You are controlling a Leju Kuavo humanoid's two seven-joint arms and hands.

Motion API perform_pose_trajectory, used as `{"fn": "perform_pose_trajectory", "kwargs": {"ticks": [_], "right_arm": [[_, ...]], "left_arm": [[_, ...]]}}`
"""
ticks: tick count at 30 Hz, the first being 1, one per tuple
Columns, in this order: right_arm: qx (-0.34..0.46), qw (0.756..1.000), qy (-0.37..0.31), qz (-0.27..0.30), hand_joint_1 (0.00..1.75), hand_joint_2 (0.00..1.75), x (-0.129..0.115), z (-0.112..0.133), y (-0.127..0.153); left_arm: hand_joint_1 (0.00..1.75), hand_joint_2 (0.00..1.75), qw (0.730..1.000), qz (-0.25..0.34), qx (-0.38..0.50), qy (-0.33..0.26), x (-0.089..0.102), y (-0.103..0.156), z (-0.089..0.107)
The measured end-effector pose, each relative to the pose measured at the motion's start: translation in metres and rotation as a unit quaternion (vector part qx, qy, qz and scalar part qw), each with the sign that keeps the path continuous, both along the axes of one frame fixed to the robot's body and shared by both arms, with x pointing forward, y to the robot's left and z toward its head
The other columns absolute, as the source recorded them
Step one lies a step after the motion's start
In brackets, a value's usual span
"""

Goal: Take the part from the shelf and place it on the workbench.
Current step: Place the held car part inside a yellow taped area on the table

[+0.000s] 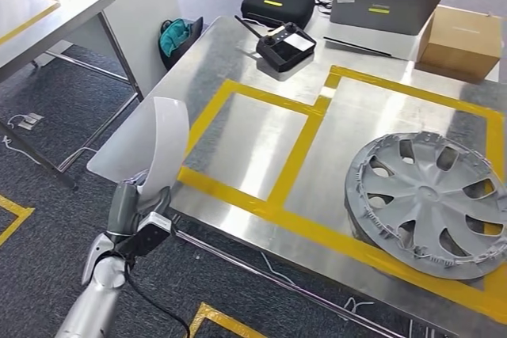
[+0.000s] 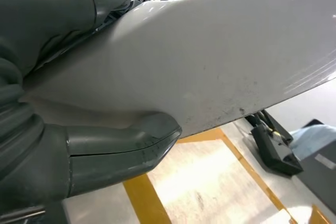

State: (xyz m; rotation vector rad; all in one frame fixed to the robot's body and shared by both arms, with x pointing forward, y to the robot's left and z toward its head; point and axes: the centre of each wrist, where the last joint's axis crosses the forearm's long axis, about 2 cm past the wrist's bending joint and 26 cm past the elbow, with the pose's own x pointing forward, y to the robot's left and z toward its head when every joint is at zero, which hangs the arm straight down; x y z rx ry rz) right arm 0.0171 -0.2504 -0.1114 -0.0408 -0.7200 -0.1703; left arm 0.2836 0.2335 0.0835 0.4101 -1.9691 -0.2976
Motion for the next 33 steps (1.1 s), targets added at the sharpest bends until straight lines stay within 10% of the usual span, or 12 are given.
{"fn": "perform_pose_trajectory", "kwargs": {"ticks": [33], "right_arm": [[0.018,0.999,-0.007,0.037,0.00,0.00,0.010,0.000,0.001]], "left_arm": [[1.73,1.75,0.962,0.000,0.261,0.075,0.100,-0.010,0.053]]}}
